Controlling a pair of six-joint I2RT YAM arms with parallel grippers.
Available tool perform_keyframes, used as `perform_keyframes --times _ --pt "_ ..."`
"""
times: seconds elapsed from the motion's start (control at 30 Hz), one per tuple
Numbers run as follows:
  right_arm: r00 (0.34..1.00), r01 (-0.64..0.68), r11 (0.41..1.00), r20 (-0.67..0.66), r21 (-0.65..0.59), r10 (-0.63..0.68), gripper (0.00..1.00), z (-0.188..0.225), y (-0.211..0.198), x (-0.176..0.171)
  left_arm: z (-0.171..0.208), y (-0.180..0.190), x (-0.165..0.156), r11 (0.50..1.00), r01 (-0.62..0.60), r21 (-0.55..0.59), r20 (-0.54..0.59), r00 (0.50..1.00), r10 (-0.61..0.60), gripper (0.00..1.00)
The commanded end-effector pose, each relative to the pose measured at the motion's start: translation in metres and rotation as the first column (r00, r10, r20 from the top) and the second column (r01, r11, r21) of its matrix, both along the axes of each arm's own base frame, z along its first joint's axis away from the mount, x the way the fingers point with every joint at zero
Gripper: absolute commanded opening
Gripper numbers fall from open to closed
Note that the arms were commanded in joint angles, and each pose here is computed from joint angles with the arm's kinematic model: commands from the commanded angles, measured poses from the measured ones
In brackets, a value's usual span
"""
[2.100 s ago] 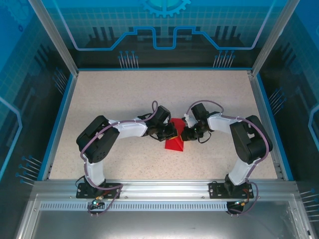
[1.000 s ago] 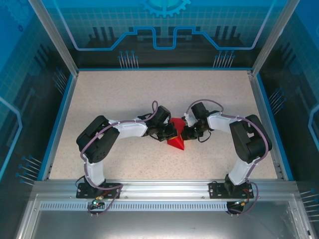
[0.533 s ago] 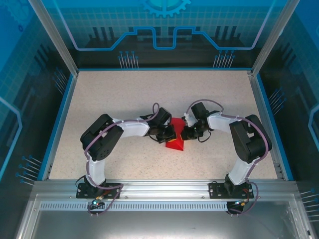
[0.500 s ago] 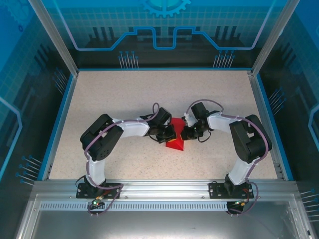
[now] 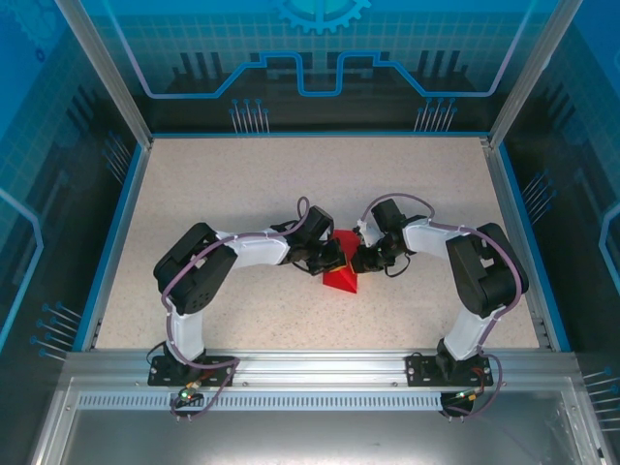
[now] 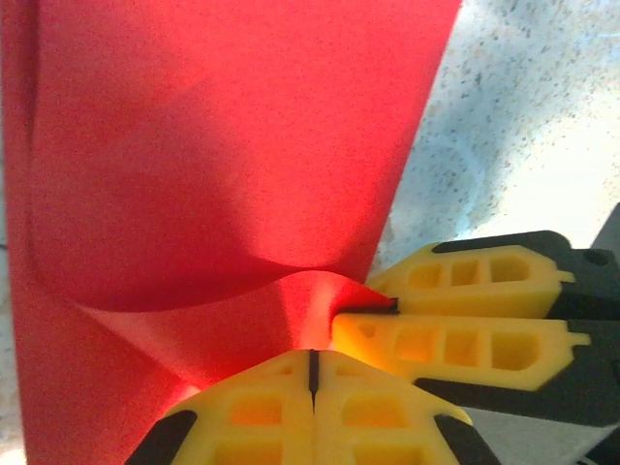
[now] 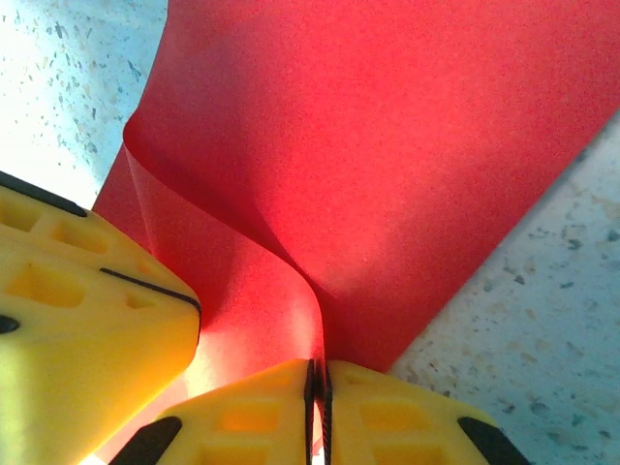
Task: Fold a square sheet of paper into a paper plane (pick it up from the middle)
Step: Fold the triangle a second time at the center of the table.
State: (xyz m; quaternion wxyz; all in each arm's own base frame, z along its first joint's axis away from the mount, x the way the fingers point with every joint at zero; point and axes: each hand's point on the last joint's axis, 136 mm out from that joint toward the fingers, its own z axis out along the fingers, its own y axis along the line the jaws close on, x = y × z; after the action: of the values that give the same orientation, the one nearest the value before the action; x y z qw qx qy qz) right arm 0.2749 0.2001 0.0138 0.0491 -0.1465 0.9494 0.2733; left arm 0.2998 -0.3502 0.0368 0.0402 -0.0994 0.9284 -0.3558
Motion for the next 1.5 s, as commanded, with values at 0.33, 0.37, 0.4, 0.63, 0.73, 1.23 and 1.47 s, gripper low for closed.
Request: perform_keyframes --times 0.33,0.37,0.4,0.63,0.73,1.23,1.47 --pt "1.0 -0.008 1.0 -0.029 0.012 0.008 0.14 0.0 -0.001 -0.002 -0.026 0.008 -0.012 0.996 0.013 0.087 -0.087 0.996 -0.005 0.0" --pt "1.0 -0.009 1.0 -0.03 0.013 0.009 0.13 0.0 -0.001 -0.002 -0.03 0.01 -0.014 0.995 0.014 0.099 -0.098 0.995 -0.004 0.0" --pt "1.0 -0.01 1.0 -0.028 0.014 0.01 0.14 0.0 -0.001 -0.002 -0.034 0.012 -0.017 0.994 0.014 0.11 -0.107 0.994 -0.003 0.0" --pt "0.999 -0.009 1.0 -0.036 0.027 0.01 0.15 0.001 0.001 -0.002 -0.047 0.018 -0.023 0.991 0.023 0.135 -0.126 0.992 -0.006 0.0" --pt "0.999 -0.006 1.0 -0.034 0.03 0.007 0.16 0.004 0.002 -0.002 -0.047 0.018 -0.023 0.991 0.025 0.134 -0.124 0.992 -0.009 0.0" --pt "0.994 0.091 0.98 -0.074 0.176 -0.079 0.18 0.051 0.023 -0.031 -0.045 0.011 -0.021 0.994 0.038 0.101 -0.1 0.995 -0.028 0.0" --pt "0.987 0.096 0.987 -0.144 0.125 -0.078 0.12 0.023 0.035 -0.047 -0.042 0.008 -0.019 0.995 0.043 0.087 -0.09 0.995 -0.035 0.0"
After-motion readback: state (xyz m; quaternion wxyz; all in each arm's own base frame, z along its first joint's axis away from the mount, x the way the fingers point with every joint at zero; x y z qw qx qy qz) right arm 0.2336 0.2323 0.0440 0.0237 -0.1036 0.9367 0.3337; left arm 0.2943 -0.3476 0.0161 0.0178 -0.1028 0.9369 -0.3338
